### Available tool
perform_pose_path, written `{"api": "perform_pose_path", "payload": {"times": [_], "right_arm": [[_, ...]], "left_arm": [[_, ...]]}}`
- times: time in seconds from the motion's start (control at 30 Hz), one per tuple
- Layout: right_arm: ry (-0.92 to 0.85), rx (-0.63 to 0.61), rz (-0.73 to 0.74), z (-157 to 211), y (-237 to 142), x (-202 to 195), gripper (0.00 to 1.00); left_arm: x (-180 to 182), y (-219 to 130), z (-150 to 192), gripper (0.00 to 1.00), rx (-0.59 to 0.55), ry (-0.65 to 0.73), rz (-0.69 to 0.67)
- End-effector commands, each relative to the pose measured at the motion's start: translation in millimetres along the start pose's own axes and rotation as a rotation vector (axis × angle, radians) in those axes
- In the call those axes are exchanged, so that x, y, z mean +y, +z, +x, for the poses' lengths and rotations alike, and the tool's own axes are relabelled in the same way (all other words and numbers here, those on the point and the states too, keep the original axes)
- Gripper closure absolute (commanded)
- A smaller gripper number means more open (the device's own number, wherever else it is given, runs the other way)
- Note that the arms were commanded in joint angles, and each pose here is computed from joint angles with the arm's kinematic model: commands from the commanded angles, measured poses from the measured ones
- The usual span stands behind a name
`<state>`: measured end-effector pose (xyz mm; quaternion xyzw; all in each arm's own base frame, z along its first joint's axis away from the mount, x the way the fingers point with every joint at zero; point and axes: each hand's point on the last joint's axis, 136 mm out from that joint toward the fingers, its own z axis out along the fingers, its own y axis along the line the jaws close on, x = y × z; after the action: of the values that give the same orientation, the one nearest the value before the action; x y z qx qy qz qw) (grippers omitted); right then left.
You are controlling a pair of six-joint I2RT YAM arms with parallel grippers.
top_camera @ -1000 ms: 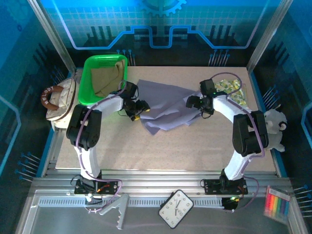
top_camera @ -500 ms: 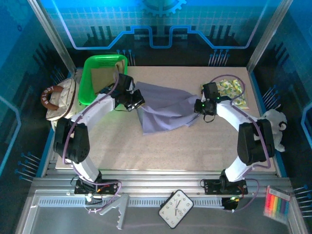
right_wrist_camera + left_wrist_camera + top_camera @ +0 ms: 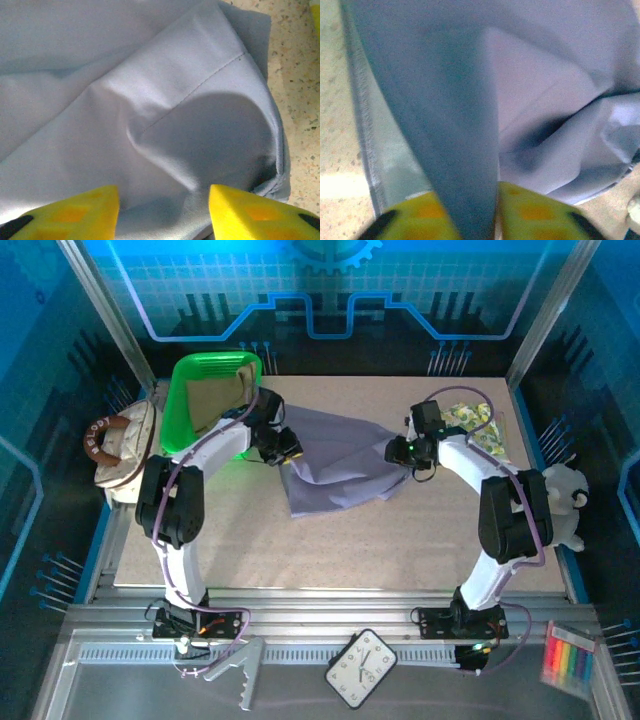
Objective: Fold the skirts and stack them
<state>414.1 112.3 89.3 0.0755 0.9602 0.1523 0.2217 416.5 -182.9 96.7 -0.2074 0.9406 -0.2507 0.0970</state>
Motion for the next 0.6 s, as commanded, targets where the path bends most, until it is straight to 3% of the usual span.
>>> {"api": "perform_pose_path", "payload": {"times": [0.0,0.03,0.1,0.2,0.27,0.33,0.47,0.57], "right_arm": [[-0.038,-0.033,-0.052,-1.5,-14.5,15.4,0.36],[-0.041,-0.041,-0.054,-2.2,-16.9,15.8,0.34],[-0.047,-0.063,-0.052,-4.2,-22.0,16.5,0.30],[-0.062,-0.113,-0.046,-10.9,-30.5,16.5,0.08],[-0.067,-0.145,-0.037,-16.3,-35.9,15.6,0.00],[-0.068,-0.168,-0.027,-20.5,-40.3,15.0,0.00],[-0.071,-0.179,-0.023,-24.4,-42.4,15.6,0.00],[-0.079,-0.173,-0.020,-24.5,-41.5,15.6,0.00]], "left_arm": [[22.0,-24.9,19.7,0.39,-0.010,-0.013,-0.042],[26.8,-32.3,25.5,0.27,-0.028,0.008,-0.041],[39.2,-39.7,41.3,0.13,-0.042,0.070,-0.060],[48.6,-46.9,74.4,0.05,-0.060,0.296,-0.162],[49.6,-41.9,99.1,0.07,-0.049,0.505,-0.244],[51.3,-32.0,119.1,0.13,-0.031,0.691,-0.331],[47.1,-8.6,134.5,0.32,0.043,0.892,-0.482],[51.2,7.5,136.0,0.39,0.113,1.030,-0.627]]}}
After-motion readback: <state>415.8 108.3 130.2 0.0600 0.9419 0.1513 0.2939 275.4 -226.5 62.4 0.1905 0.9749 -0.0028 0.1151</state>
